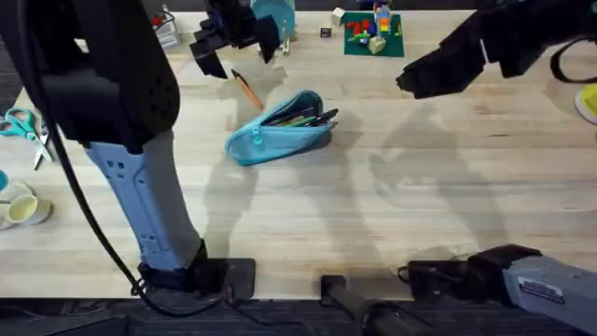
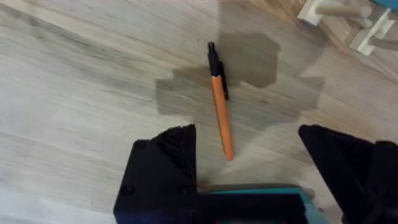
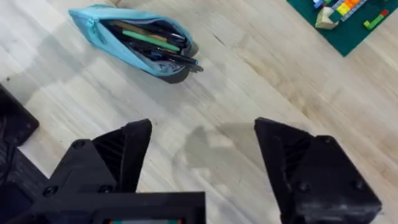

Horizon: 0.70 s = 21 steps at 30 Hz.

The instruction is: Unzip the bag, pick up the pens from the table one at a time and place them inside, then zip the bag closed.

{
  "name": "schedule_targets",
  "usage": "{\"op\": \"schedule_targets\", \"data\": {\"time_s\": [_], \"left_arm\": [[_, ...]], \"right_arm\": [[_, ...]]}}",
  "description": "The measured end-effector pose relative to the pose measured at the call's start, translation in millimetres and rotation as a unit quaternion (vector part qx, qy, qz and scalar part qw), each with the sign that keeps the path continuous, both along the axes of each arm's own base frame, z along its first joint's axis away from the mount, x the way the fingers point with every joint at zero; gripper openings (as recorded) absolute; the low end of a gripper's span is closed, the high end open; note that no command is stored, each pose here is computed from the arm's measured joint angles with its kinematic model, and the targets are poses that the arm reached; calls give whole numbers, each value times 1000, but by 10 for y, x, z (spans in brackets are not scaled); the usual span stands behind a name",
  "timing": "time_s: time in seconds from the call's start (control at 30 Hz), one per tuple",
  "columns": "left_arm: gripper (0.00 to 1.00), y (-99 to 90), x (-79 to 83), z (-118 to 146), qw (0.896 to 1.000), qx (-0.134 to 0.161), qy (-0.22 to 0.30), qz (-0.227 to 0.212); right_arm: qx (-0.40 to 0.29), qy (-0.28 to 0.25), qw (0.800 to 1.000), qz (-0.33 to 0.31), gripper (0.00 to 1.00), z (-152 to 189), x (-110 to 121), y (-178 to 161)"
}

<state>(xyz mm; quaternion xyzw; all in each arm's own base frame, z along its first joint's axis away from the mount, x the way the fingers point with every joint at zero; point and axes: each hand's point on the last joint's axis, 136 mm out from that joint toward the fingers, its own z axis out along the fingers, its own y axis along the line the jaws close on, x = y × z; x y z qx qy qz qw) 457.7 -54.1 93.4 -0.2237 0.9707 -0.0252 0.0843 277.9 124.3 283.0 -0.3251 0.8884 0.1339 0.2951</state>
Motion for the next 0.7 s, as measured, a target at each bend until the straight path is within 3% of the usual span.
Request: {"op": "schedule_targets", "data": {"time_s": [0.2,0.47,0.7], "left_arm": [[995,-47,-28,-131,1000,1,17,2],[995,-55,-178,-583,996,1,87,10],[995,-48,-177,-587,996,0,89,14]], "right_arm": [[-1,0,1000,1,996,-1,0,-1],[-1,0,1000,1,996,-1,1,0],[-1,0,1000,1,996,-1,1,0]]}}
